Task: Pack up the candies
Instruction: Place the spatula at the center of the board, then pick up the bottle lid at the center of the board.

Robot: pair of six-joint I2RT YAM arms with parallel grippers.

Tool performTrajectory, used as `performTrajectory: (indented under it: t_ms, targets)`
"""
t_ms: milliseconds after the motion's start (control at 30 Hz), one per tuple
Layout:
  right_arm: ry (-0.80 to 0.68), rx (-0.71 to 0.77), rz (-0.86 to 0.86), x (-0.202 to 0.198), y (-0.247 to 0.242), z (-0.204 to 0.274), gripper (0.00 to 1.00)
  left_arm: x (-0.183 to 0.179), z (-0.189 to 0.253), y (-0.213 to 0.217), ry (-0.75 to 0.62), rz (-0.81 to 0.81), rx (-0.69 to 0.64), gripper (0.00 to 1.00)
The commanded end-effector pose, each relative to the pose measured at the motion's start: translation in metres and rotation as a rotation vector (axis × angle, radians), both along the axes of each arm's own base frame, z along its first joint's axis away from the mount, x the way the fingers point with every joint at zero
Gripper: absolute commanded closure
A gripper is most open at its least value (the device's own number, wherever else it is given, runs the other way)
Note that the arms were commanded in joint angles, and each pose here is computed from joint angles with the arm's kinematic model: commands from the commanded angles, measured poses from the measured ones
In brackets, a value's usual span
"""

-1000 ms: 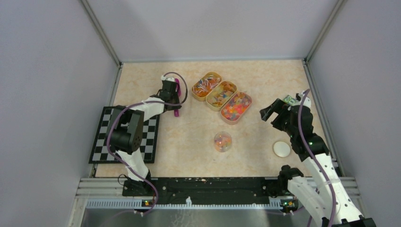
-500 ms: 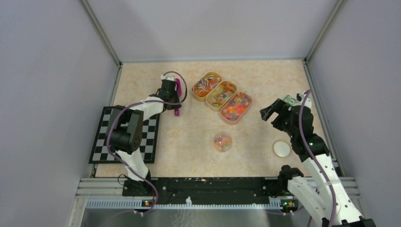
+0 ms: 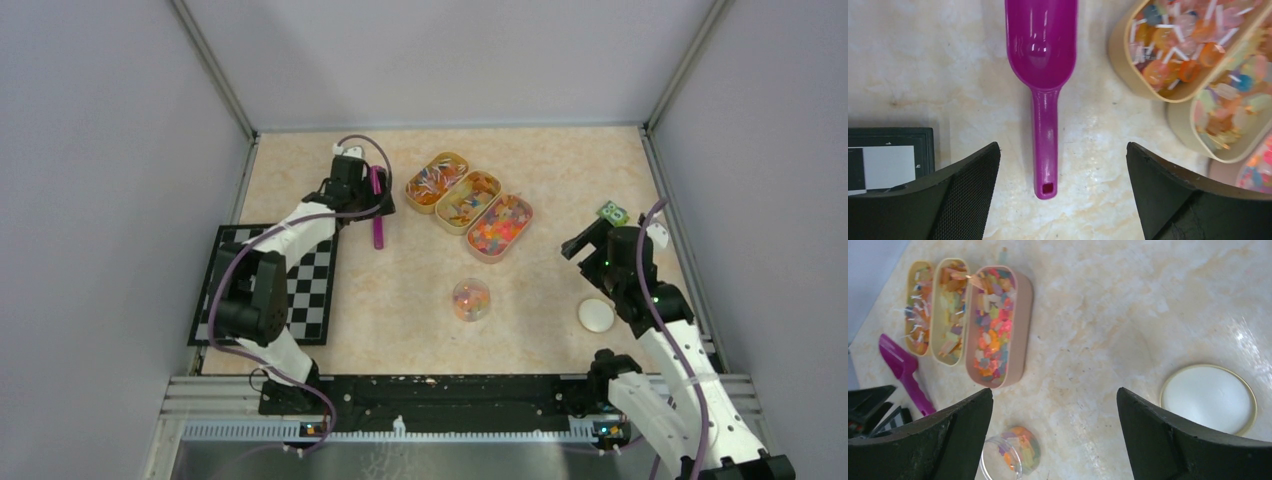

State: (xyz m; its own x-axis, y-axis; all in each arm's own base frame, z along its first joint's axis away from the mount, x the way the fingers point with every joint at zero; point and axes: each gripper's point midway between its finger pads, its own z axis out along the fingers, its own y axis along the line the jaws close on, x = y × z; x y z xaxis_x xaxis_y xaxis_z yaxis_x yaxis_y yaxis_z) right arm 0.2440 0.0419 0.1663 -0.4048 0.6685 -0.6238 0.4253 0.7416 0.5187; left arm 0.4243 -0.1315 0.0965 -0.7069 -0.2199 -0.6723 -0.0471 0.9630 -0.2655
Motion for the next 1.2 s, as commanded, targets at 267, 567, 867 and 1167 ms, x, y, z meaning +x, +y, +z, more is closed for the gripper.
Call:
performTrajectory:
  t_ms: [267, 567, 867, 1167]
  targets:
    - [0.113, 0.051, 0.055, -0.005, 0.015, -0.051, 0.24, -0.058, 0.099, -0.058, -0.167, -0.396, -0.276, 0.01]
    - [0.295, 0.006, -0.268, -0.036, -0.027, -0.087, 0.36, -0.123, 0.085, -0.064, -0.113, -0.6, -0.289, 0.01]
    - [0.309, -0.004, -0.382, -0.024, -0.039, -0.109, 0.54, -0.137, 0.087, -0.062, -0.133, -0.633, -0.286, 0.01]
    - [0.407, 0.01, -0.463, -0.028, -0.043, -0.134, 0.68, -0.136, 0.094, -0.057, -0.165, -0.614, -0.262, 0.01]
